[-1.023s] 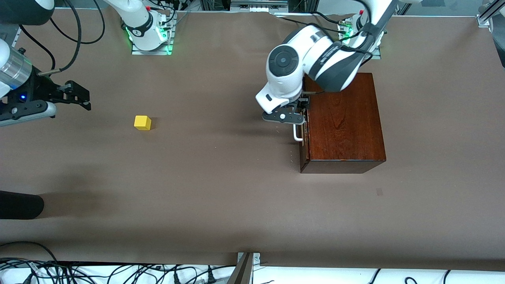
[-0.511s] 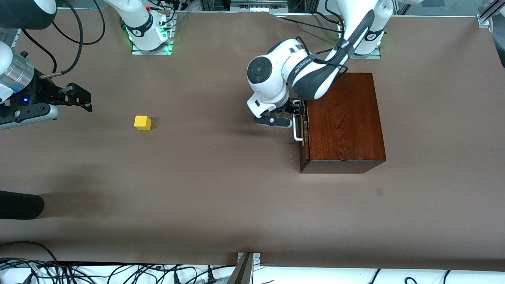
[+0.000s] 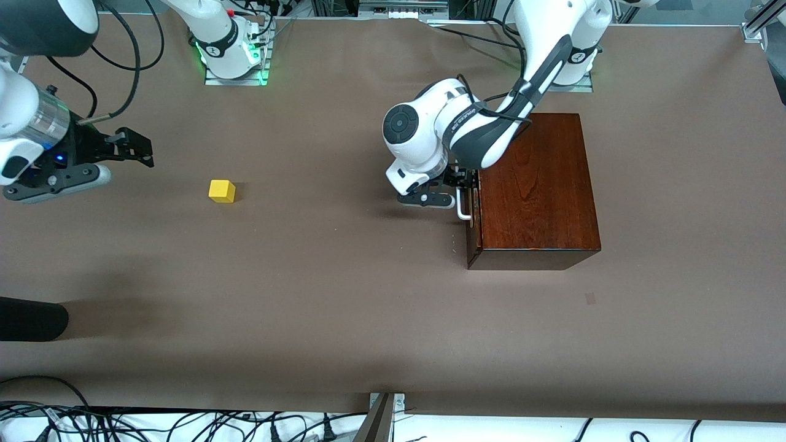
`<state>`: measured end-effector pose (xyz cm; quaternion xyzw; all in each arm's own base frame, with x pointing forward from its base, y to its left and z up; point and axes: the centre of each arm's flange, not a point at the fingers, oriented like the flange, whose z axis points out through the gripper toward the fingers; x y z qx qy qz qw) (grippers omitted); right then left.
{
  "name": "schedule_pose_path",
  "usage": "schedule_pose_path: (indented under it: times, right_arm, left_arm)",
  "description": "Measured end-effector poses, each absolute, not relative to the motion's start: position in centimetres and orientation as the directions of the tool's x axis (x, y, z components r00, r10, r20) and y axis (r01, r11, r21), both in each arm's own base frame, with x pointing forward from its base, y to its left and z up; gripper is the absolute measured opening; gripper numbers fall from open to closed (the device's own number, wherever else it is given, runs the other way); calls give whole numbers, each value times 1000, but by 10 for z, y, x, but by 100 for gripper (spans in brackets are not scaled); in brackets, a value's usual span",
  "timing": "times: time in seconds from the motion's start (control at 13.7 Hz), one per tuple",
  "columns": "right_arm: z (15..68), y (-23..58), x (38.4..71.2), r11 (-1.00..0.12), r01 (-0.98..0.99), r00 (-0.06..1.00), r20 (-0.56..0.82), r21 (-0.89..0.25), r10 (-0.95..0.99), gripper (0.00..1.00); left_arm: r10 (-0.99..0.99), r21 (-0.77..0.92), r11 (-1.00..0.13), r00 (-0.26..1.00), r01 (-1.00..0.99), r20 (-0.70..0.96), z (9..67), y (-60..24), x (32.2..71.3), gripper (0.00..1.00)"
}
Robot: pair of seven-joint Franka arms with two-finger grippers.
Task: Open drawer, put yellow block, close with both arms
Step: 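Pull the drawer open with the left gripper while the right gripper grasps the cube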
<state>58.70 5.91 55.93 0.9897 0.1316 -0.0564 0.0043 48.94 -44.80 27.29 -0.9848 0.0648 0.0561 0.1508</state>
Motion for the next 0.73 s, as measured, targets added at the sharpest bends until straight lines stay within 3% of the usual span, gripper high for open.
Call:
schedule_pose_path:
  times: [0.29, 0.73]
  right_arm:
    - [520, 59, 589, -979, 202, 970, -135, -1, 201, 100]
    - [507, 60, 585, -981, 192, 973, -133, -1, 190, 100]
  left_arm:
    - [-105, -244, -962, 991, -124, -87, 266, -460, 489, 100]
    - [-150, -155, -977, 989, -150, -13, 276, -497, 475, 100]
